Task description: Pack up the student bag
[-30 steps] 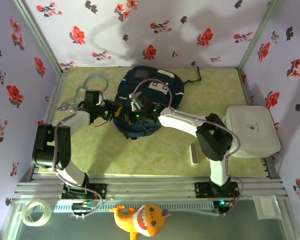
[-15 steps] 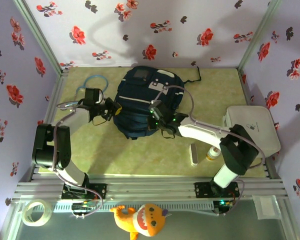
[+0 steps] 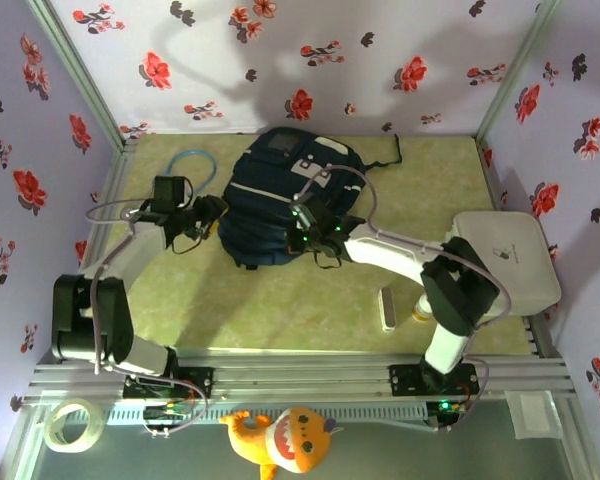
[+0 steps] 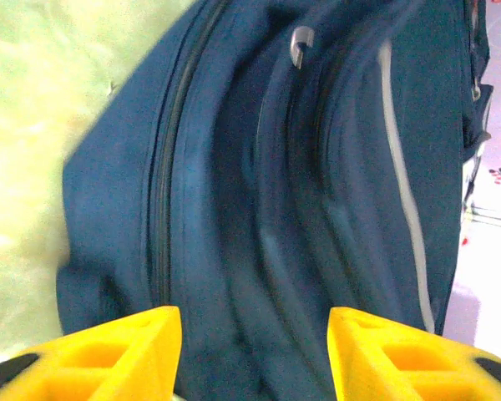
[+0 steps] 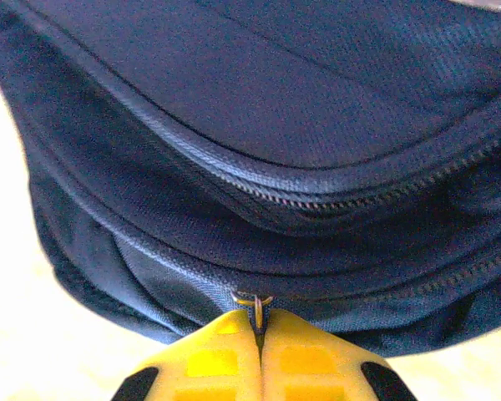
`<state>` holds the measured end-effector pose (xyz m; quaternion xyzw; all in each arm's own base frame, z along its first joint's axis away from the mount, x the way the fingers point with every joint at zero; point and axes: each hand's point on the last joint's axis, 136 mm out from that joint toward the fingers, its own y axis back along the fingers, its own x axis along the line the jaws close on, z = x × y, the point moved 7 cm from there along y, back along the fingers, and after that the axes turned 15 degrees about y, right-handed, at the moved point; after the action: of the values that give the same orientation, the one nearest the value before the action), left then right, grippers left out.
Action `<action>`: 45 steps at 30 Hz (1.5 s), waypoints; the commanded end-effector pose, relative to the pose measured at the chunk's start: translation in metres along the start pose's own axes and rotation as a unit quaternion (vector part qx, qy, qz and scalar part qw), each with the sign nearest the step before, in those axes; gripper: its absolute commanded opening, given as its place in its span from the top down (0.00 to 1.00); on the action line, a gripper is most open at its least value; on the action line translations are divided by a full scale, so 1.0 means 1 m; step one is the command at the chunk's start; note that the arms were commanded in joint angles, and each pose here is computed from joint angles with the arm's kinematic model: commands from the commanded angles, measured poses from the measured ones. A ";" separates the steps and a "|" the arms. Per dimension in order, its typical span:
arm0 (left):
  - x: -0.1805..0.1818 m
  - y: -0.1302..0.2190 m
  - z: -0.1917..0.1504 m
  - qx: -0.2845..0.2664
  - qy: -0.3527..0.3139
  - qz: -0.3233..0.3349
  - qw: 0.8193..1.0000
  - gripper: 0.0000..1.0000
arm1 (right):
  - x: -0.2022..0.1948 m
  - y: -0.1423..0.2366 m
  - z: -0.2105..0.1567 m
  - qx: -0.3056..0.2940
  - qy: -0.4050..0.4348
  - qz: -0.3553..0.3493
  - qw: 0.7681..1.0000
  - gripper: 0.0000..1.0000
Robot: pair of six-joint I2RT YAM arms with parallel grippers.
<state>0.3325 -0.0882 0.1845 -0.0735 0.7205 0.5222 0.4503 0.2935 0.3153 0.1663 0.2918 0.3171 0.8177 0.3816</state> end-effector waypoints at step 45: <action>-0.016 -0.037 -0.029 0.021 0.009 -0.012 1.000 1.00 | -0.076 0.027 -0.007 0.010 -0.003 -0.107 0.994 1.00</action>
<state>0.3510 -0.1468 0.1608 -0.0868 0.7605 0.4717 0.4378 0.3097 0.2785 0.1680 0.2703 0.3119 0.8105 0.4156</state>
